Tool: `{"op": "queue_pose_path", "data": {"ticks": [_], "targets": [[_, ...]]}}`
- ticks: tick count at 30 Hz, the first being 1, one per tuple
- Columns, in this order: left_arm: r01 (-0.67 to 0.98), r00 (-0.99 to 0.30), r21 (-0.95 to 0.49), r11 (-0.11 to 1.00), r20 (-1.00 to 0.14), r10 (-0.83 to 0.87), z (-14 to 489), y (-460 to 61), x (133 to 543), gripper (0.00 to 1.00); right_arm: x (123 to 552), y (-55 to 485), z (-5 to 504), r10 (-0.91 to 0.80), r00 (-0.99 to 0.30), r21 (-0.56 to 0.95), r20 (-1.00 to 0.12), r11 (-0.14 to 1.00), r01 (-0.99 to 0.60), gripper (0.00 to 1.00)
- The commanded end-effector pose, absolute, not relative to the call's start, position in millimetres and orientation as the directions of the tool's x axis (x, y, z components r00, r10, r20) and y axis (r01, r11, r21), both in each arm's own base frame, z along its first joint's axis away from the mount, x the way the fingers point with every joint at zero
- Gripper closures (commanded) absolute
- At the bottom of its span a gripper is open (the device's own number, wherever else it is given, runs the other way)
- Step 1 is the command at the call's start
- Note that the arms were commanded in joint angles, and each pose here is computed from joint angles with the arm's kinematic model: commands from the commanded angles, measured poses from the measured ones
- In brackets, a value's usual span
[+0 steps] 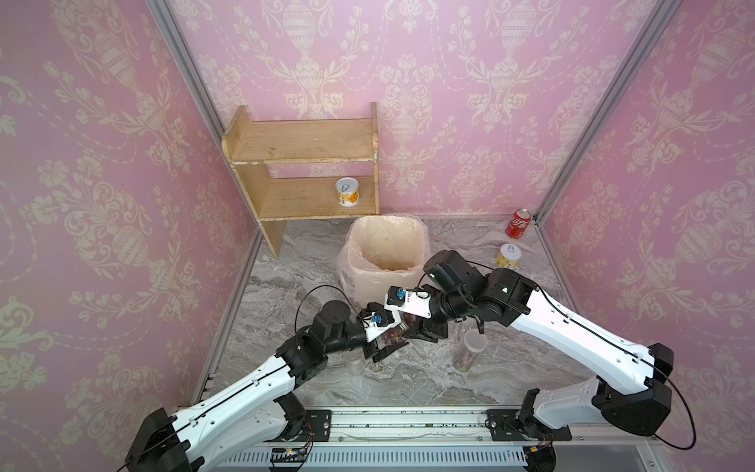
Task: Empty the moldy dried flower tea in the jars
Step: Adjust the jar.
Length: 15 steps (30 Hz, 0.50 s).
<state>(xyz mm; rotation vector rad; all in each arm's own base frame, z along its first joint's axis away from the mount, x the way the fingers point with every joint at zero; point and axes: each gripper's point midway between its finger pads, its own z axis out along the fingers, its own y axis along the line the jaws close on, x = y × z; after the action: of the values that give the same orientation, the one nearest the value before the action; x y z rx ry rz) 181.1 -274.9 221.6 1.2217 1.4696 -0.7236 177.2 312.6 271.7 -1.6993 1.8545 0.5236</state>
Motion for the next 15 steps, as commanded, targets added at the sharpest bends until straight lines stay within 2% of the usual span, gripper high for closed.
{"op": "queue_pose_path", "data": {"ticks": [1,9,15], "targets": [[0.931,0.093,0.179,0.318,-0.959,0.269,233.3,-272.9,183.0,0.09,169.0,311.0,273.8,-0.762,-0.028,-0.069,-0.647,0.096,-0.993,0.54],[0.943,0.088,0.162,0.292,-0.964,0.250,234.8,-279.3,182.0,0.08,168.1,314.6,276.8,-0.751,-0.035,-0.055,-0.660,0.094,-0.994,0.54],[0.949,0.080,0.147,0.279,-0.968,0.237,237.0,-284.6,183.2,0.16,167.3,316.5,279.6,-0.742,-0.038,-0.047,-0.669,0.093,-0.995,0.54]]}}
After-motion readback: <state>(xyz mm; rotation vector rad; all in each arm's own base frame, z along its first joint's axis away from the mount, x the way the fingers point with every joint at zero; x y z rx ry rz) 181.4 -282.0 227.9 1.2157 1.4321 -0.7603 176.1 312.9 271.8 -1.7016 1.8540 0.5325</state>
